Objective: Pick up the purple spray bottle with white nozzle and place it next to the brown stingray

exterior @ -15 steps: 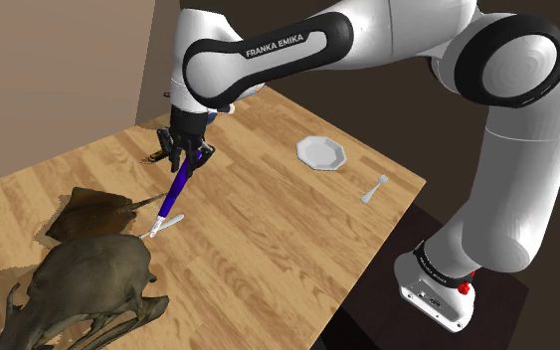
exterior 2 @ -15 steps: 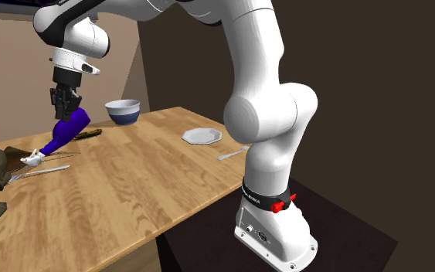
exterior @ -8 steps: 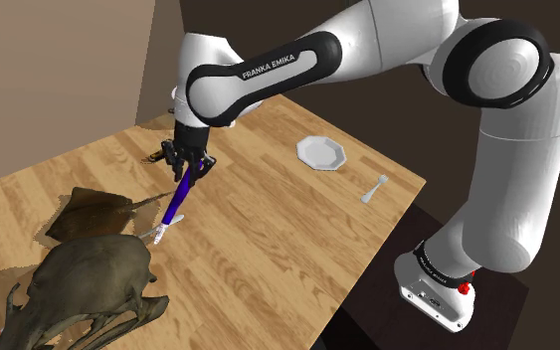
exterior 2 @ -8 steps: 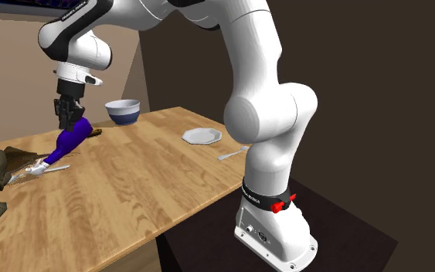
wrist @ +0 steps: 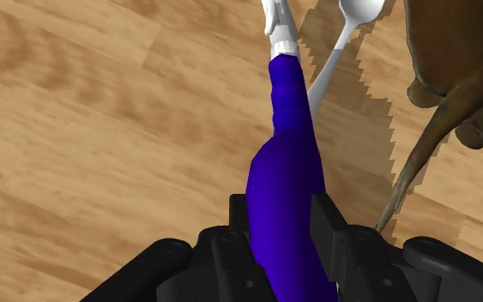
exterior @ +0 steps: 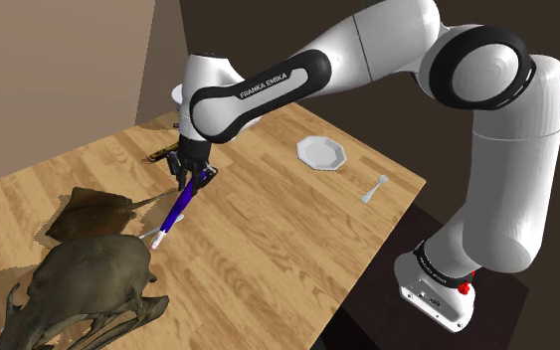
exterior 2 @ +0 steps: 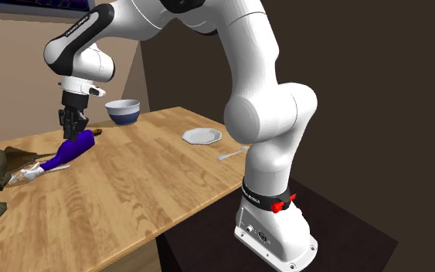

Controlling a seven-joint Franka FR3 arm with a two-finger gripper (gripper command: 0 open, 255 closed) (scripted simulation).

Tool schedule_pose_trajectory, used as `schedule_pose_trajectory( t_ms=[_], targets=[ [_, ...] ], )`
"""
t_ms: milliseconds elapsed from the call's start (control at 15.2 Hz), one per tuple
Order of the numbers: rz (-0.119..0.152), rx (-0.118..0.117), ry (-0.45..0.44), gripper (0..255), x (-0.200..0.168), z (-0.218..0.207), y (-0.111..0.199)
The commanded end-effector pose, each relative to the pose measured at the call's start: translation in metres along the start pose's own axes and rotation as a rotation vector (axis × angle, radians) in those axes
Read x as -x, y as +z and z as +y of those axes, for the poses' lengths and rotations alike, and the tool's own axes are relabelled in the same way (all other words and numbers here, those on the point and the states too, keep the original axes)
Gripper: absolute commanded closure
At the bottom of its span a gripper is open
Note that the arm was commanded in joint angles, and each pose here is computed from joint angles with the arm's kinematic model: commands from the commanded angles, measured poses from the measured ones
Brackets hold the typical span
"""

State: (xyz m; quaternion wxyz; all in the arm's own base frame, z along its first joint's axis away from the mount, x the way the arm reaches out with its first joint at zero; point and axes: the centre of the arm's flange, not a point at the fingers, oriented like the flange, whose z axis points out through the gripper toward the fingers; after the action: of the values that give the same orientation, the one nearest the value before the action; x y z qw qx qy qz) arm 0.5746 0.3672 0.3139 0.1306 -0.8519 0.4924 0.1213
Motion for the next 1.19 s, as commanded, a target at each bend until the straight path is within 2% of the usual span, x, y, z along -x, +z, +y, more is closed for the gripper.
schedule_pose_trajectory(
  t_ms=[0,462,528,858,1122],
  targets=[
    [0.0,0.0,0.0,255,0.0,0.001,0.006],
    [0.0,0.0,0.0,255,0.0,0.0,0.006],
    [0.0,0.0,0.0,0,0.0,0.0,0.006],
    [0.0,0.0,0.0,0,0.0,0.0,0.006],
    [0.0,0.0,0.0,0,0.0,0.0,-0.044]
  ],
)
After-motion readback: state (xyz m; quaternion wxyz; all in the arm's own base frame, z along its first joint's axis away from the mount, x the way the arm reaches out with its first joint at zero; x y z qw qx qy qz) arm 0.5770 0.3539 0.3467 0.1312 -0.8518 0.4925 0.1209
